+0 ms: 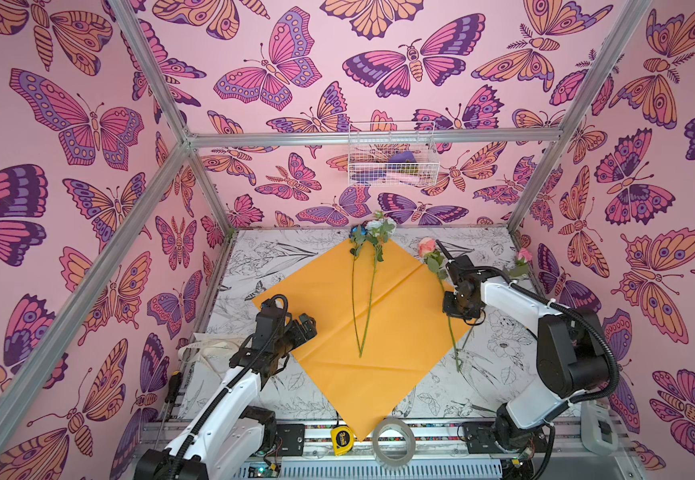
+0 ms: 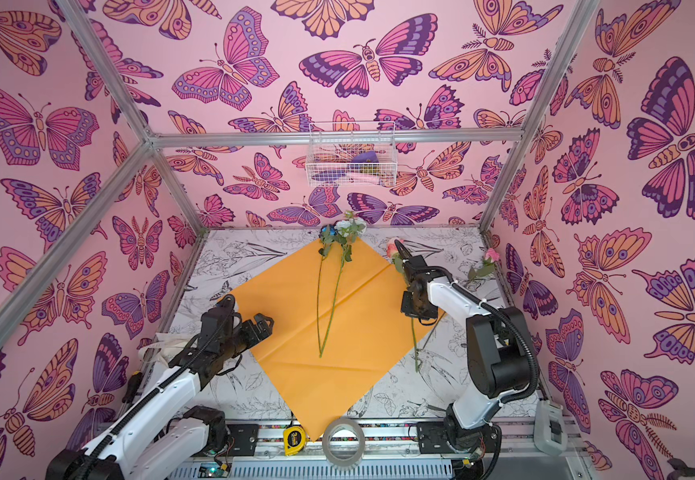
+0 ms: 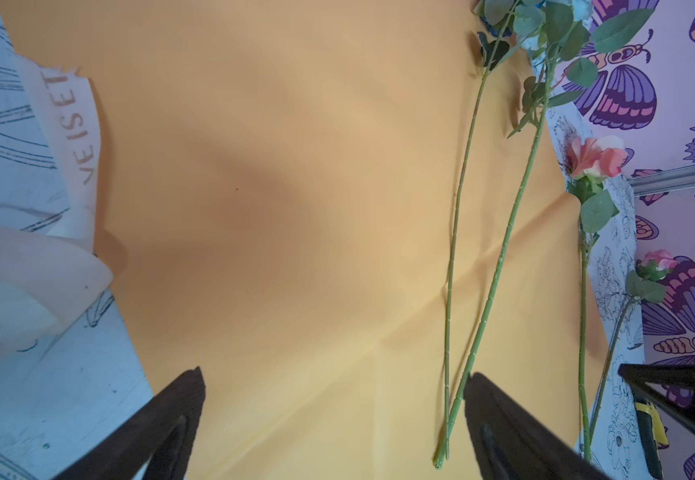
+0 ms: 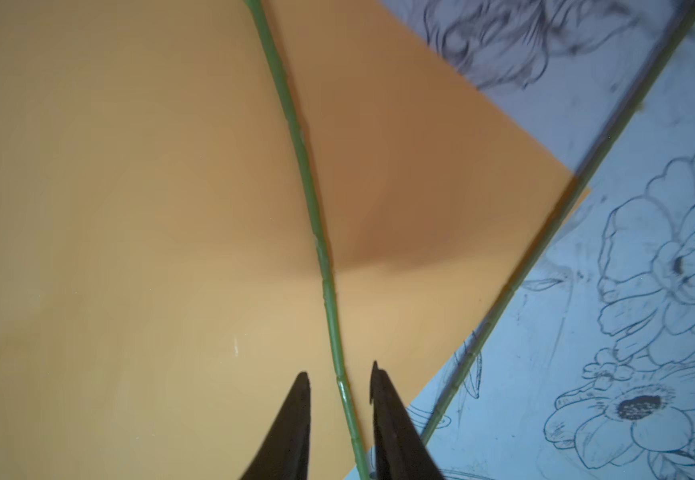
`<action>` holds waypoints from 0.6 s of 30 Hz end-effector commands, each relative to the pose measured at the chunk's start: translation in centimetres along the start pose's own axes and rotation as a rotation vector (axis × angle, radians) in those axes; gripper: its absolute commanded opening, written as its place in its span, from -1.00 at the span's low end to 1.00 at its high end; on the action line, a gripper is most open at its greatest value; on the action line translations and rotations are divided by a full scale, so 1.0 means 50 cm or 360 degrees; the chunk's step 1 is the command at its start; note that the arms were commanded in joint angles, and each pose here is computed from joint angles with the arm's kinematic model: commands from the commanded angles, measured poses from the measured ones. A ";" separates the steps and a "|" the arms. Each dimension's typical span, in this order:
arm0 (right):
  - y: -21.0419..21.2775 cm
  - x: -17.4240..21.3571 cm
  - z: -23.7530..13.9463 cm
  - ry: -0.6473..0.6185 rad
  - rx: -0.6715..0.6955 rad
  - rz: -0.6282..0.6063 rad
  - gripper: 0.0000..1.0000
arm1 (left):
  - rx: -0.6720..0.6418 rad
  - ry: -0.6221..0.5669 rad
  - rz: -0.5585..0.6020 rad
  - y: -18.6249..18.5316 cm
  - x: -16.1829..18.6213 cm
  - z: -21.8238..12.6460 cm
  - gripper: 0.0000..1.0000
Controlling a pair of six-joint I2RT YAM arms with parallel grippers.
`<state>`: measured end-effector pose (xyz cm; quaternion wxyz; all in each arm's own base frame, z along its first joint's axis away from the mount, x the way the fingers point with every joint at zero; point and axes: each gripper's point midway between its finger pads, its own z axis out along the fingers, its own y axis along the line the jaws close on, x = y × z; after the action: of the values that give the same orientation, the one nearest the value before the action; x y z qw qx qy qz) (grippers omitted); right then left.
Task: Tie the bouquet of fake flowers
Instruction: 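Move the right gripper back to the stems and grasp the pink rose stem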
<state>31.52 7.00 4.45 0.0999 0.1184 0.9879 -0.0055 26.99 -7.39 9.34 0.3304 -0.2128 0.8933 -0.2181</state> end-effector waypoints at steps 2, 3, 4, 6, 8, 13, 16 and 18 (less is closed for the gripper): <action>-0.013 0.060 -0.002 0.0097 -0.0035 0.0025 -0.45 | -0.0028 0.0000 0.0014 0.010 0.000 -0.001 0.98; -0.017 0.070 0.000 0.0109 -0.0032 0.0032 -0.45 | -0.0030 0.0002 0.0016 0.009 -0.001 0.000 0.98; -0.021 0.082 0.006 0.0130 -0.0024 0.0036 -0.45 | -0.0033 0.0003 0.0018 0.009 -0.001 0.001 0.98; -0.027 0.095 0.007 0.0144 -0.0024 0.0042 -0.46 | -0.0037 0.0009 0.0017 0.009 -0.002 0.002 0.98; -0.028 0.106 0.003 0.0138 -0.0047 0.0056 -0.45 | -0.0035 0.0016 0.0022 0.007 -0.002 0.004 0.98; -0.025 0.129 0.003 0.0156 -0.0110 0.0083 -0.45 | -0.0025 0.0027 0.0023 0.005 -0.001 0.005 0.98; -0.023 0.140 0.003 0.0166 -0.0140 0.0096 -0.45 | -0.0024 0.0025 0.0018 0.005 0.000 0.004 0.98; -0.020 0.147 0.005 0.0176 -0.0163 0.0101 -0.45 | -0.0023 0.0025 0.0019 0.006 0.001 0.003 0.98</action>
<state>24.69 7.10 2.56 0.0526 0.1398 0.9881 0.0355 26.96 -7.27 8.76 0.3213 -0.2132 0.8980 -0.2118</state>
